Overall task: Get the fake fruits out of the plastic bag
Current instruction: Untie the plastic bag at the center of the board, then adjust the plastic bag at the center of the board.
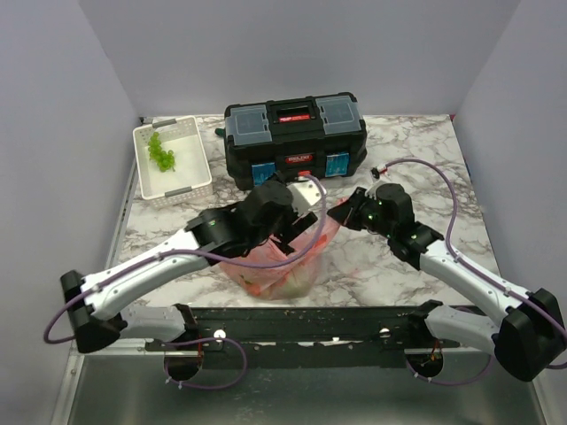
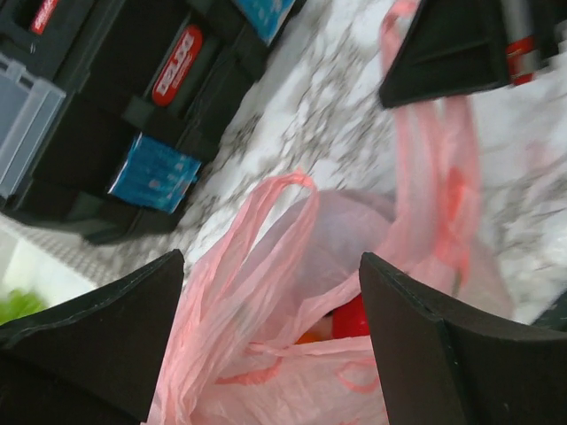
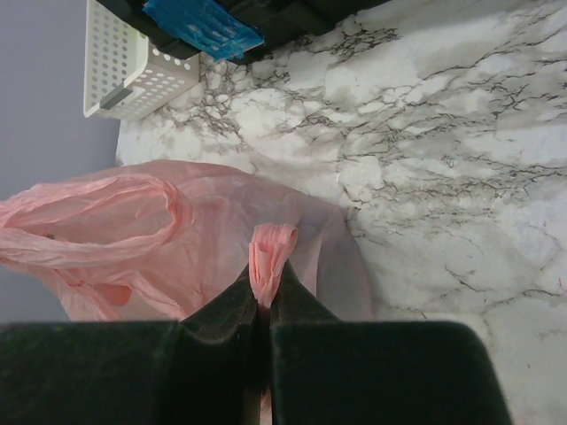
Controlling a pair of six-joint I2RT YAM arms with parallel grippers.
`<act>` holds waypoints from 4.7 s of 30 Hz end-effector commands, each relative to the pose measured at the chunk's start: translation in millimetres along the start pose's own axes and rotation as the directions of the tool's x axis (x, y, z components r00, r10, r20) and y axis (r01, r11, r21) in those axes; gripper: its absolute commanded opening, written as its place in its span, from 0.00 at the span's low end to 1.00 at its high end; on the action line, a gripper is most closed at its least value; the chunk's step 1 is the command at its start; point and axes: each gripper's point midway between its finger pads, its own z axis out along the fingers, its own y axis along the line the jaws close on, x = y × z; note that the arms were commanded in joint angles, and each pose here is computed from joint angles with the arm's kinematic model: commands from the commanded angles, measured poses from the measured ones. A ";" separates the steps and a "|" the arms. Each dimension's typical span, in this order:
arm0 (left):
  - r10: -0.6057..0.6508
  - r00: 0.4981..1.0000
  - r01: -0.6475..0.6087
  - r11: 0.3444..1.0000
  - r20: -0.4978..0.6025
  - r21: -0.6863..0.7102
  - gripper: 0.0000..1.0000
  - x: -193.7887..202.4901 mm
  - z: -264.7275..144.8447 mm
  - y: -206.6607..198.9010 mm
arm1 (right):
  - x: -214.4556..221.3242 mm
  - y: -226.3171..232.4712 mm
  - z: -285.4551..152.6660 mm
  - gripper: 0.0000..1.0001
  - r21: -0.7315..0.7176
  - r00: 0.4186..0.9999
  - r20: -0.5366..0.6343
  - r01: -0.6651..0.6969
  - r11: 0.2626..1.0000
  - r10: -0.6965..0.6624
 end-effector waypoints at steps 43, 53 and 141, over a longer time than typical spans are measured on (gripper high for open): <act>-0.260 0.965 0.255 0.903 0.032 -0.346 0.00 -50.4 17.8 102.3 | -40.3 -50.2 -19.5 0.02 0.354 0.988 0.104 0.068 0.933 -0.111; -0.588 0.786 0.603 0.798 0.188 -0.024 0.00 -146.6 23.2 122.9 | -149.3 -32.7 -67.2 0.01 0.584 0.934 0.188 0.143 0.799 -0.304; -0.611 0.780 0.625 0.748 0.134 -0.226 0.00 52.1 -1.8 115.5 | 134.8 -12.9 22.2 0.46 0.044 0.961 -0.254 0.122 0.992 -0.107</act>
